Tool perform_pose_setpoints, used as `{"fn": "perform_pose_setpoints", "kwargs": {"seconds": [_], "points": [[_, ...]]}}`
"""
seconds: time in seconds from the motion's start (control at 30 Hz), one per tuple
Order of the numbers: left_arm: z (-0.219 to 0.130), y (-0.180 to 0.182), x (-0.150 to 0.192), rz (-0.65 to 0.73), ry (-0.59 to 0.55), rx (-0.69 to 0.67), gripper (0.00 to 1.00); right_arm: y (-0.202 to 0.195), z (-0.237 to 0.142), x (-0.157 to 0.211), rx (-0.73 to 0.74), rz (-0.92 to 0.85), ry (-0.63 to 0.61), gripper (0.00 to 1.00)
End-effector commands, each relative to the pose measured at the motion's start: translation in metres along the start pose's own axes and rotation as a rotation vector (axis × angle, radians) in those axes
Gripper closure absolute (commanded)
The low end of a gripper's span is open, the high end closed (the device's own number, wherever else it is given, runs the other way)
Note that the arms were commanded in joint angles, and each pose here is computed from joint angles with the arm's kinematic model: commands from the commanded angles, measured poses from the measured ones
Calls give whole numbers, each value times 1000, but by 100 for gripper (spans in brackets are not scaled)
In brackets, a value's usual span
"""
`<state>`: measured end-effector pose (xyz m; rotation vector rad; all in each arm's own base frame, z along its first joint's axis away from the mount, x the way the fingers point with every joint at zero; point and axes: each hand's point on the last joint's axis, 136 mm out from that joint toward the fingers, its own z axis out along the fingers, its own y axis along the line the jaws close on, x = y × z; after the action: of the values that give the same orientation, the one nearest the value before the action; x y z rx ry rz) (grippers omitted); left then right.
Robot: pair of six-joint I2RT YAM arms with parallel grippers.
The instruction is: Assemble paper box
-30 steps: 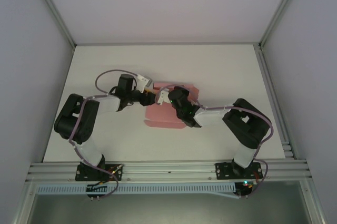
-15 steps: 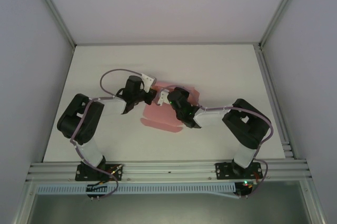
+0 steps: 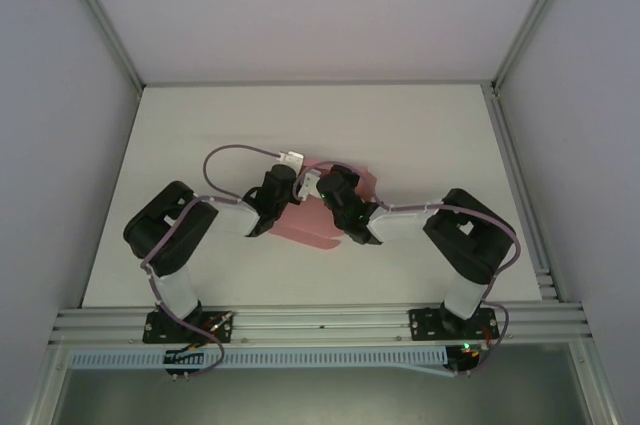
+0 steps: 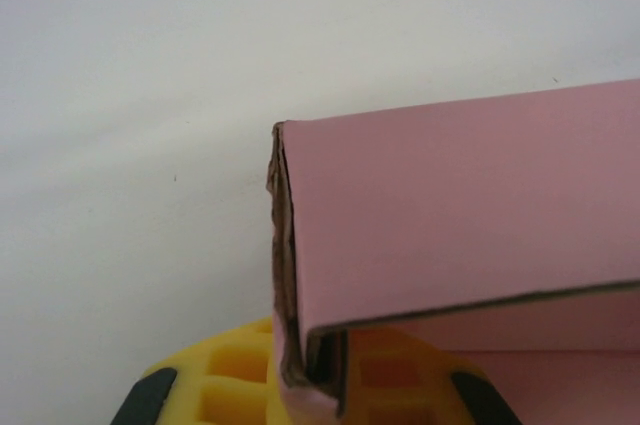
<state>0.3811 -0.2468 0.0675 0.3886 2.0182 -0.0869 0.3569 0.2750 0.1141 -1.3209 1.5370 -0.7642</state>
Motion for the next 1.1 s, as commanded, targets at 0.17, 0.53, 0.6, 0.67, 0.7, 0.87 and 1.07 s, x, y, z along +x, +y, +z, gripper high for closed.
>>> {"fn": "perform_pose_setpoints", "kwargs": {"seconds": [0.17,0.53,0.6,0.67,0.7,0.87,1.07], "points": [[6,47,59,70,144,-245,100,24,-7,14,-92,11,24,100],[-9,17,25,55,50,-31,100,-29,-21,-7,-86,326,-63,61],[-14,16,15,36,27,-9,100,-42,-33,-12,-127,418,-121,51],[-19,14,5,11,9,14,100,-58,-49,-17,-156,505,-191,35],[-21,12,-1,2,-1,26,100,-64,-58,-18,-171,535,-232,28],[-34,14,-22,-49,-55,60,100,-108,-93,-7,-152,752,-369,1],[-58,20,-54,-96,-137,103,100,-146,-87,43,-92,1023,-185,0]]}}
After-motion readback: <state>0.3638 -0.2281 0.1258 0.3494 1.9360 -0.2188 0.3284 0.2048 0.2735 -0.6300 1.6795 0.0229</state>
